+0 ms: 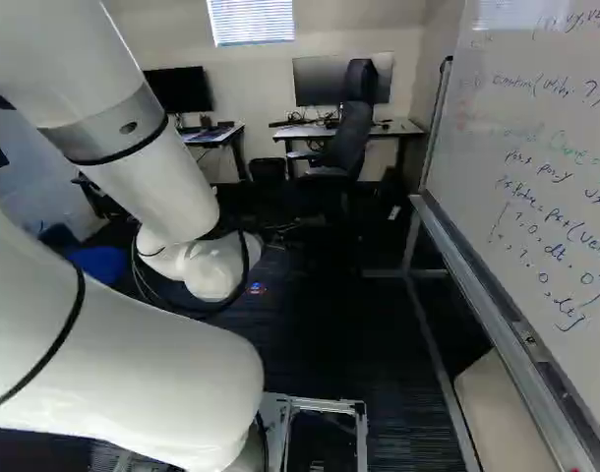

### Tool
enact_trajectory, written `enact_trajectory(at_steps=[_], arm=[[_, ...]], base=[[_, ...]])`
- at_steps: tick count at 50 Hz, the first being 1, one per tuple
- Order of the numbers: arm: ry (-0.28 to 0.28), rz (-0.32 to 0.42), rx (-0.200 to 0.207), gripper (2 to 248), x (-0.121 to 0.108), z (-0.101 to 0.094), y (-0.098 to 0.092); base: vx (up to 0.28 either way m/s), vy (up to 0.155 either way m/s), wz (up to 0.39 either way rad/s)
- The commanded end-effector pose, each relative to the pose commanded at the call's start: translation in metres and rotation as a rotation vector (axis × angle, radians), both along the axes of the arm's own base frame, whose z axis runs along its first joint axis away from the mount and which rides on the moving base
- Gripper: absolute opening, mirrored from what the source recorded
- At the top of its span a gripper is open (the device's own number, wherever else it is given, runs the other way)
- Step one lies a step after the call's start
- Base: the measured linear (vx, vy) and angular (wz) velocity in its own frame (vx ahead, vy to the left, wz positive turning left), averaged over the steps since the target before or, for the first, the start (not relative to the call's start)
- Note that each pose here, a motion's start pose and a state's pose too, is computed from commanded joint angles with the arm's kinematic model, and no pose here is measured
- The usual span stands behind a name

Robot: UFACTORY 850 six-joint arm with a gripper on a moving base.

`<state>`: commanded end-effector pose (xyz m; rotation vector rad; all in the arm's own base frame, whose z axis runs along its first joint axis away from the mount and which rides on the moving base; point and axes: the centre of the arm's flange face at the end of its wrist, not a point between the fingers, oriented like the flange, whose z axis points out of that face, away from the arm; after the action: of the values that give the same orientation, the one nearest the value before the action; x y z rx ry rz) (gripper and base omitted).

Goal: Open the door and move inside

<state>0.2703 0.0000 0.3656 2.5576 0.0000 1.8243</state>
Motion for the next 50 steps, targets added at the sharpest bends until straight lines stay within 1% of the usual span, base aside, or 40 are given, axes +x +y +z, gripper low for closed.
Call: enact_trajectory(at_steps=[50], arm=[[0.0,0.0,0.0,247,0.0,0.0,0.0]], base=[[-0.003,0.0,0.0]])
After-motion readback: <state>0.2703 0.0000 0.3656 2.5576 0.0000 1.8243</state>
